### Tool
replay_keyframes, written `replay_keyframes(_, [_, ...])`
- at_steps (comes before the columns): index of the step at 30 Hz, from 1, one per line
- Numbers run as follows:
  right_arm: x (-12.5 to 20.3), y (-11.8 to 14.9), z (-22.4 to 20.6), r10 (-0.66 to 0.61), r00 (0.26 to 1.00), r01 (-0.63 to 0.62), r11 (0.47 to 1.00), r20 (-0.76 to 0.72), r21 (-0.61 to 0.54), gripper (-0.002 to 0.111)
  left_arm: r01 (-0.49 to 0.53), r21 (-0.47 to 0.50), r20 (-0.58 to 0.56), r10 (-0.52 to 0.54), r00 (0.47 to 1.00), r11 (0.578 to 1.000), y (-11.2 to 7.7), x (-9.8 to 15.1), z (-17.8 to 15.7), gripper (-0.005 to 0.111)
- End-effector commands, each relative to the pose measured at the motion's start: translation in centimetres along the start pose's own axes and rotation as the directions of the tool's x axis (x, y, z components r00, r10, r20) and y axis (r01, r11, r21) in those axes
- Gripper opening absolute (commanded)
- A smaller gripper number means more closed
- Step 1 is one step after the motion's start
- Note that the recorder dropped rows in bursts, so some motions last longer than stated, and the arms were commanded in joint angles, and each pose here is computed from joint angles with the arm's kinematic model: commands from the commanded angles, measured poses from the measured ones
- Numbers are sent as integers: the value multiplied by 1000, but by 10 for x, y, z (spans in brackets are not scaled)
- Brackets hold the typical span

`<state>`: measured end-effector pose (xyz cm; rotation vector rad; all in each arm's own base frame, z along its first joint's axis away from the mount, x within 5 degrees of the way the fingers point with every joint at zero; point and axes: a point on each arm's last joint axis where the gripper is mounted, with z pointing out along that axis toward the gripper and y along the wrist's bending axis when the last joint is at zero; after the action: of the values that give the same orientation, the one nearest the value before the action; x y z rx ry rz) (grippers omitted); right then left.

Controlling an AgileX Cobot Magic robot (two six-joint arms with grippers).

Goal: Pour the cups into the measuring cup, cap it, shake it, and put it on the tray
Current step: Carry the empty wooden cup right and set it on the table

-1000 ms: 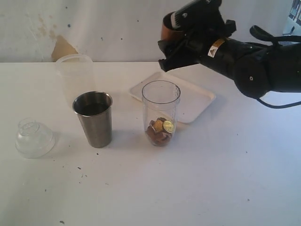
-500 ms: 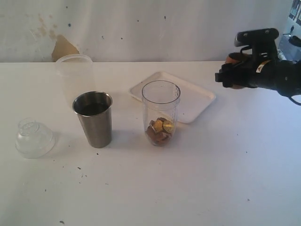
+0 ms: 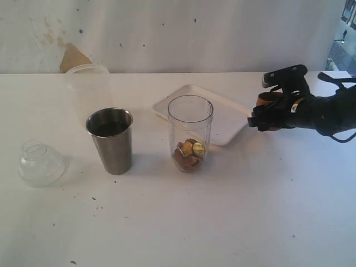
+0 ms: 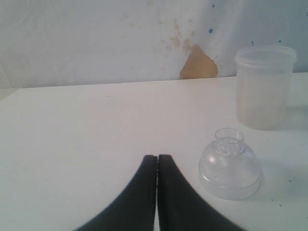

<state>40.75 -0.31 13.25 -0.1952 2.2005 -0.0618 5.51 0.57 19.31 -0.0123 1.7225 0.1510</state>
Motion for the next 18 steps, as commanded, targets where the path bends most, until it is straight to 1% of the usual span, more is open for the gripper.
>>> replay_keyframes(1, [-7, -2, -3, -6, 999, 6, 1000, 37, 5, 59, 11, 5, 4, -11, 1000, 1000, 0, 1, 0, 1])
replay_keyframes(2, [-7, -2, -3, -4, 999, 4, 1000, 32, 5, 73, 11, 5, 4, -11, 1000, 1000, 0, 1, 0, 1])
replay_keyframes(3, [-5, -2, -2, -4, 1000, 4, 1000, 17, 5, 85, 11, 5, 4, -11, 1000, 1000, 0, 1, 0, 1])
replay_keyframes(4, [-5, -3, -2, -4, 1000, 4, 1000, 1, 6, 94, 11, 5, 4, -11, 1000, 1000, 0, 1, 0, 1])
replay_keyframes(5, [-4, -2, -2, -5, 1000, 5, 1000, -9, 4, 100, 11, 5, 4, -11, 1000, 1000, 0, 1, 0, 1])
replay_keyframes(6, [-3, -2, -2, -5, 1000, 5, 1000, -17, 4, 103, 11, 5, 4, -11, 1000, 1000, 0, 1, 0, 1])
replay_keyframes(7, [-2, -2, -2, -9, 1000, 9, 1000, -24, 3, 104, 11, 5, 4, -11, 1000, 1000, 0, 1, 0, 1])
replay_keyframes(11, [-7, -3, -8, -9, 1000, 10, 1000, -24, 7, 104, 11, 5, 4, -11, 1000, 1000, 0, 1, 0, 1])
replay_keyframes(18, [-38, -8, -40, -14, 999, 13, 1000, 49, 29, 104, 11, 5, 4, -11, 1000, 1000, 0, 1, 0, 1])
